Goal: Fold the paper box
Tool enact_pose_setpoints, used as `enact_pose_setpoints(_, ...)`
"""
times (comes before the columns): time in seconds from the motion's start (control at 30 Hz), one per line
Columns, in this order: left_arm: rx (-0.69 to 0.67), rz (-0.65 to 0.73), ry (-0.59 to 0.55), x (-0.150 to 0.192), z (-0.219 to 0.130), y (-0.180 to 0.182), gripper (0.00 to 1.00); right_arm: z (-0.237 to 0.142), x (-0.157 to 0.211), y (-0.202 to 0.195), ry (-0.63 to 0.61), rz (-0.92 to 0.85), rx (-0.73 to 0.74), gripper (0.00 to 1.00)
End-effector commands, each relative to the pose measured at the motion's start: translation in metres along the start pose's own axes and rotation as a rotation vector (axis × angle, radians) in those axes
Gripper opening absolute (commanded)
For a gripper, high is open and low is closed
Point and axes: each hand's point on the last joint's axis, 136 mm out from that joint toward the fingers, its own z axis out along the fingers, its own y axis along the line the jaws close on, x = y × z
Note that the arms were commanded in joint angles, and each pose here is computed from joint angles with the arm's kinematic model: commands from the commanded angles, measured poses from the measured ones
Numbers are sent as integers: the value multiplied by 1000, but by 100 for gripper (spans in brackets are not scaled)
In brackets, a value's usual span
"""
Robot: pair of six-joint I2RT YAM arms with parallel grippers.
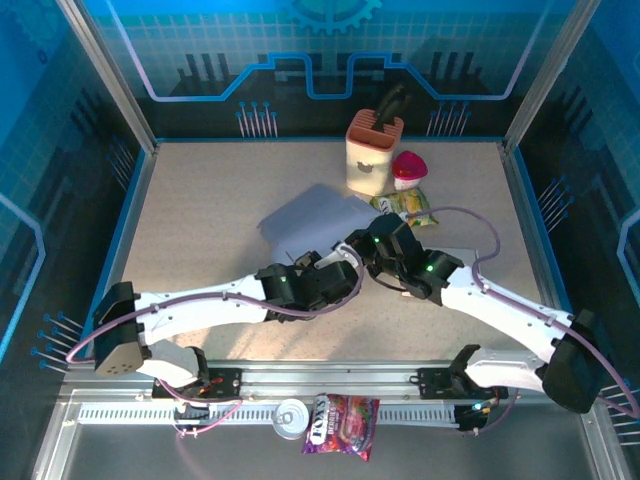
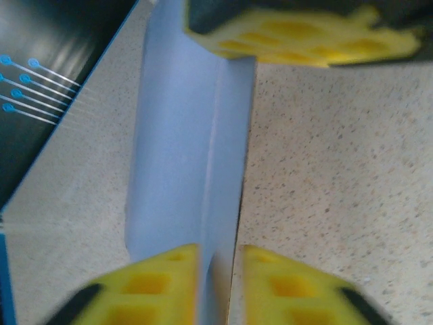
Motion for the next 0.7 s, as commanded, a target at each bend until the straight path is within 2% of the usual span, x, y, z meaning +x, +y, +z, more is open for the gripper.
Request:
enact_pose_setpoints(0.0, 31, -252, -162, -38, -48, 39, 48, -13, 1, 10, 1, -3, -48, 0)
enact_pose_setpoints(0.1, 73, -447, -274, -43, -84, 73, 62, -27, -1, 22, -2, -7, -88, 0)
enact_pose_setpoints(0.17, 92, -582, -315, -36, -98, 100, 65, -39, -2, 36, -7, -18, -121, 0)
enact_pose_setpoints(0.23, 118, -740, -292, -20, -97, 128, 66, -48, -1, 45, -5, -27, -149, 0)
enact_pose_setpoints(0.33, 192, -908, -175, 5, -68, 148, 63, -57, 2, 56, 1, -31, -184, 0)
enact_pose_setpoints(0.43, 319, -1049, -70, 19, -25, 147, 58, -67, 8, 70, 14, -47, -219, 0)
enact_pose_setpoints(0.53, 426, -1131, 10, 27, 16, 137, 53, -83, 15, 86, 11, -69, -251, 0)
enact_pose_setpoints(0.67, 504, -1167, 68, 32, 41, 118, 45, -103, 21, 98, -14, -76, -275, 0)
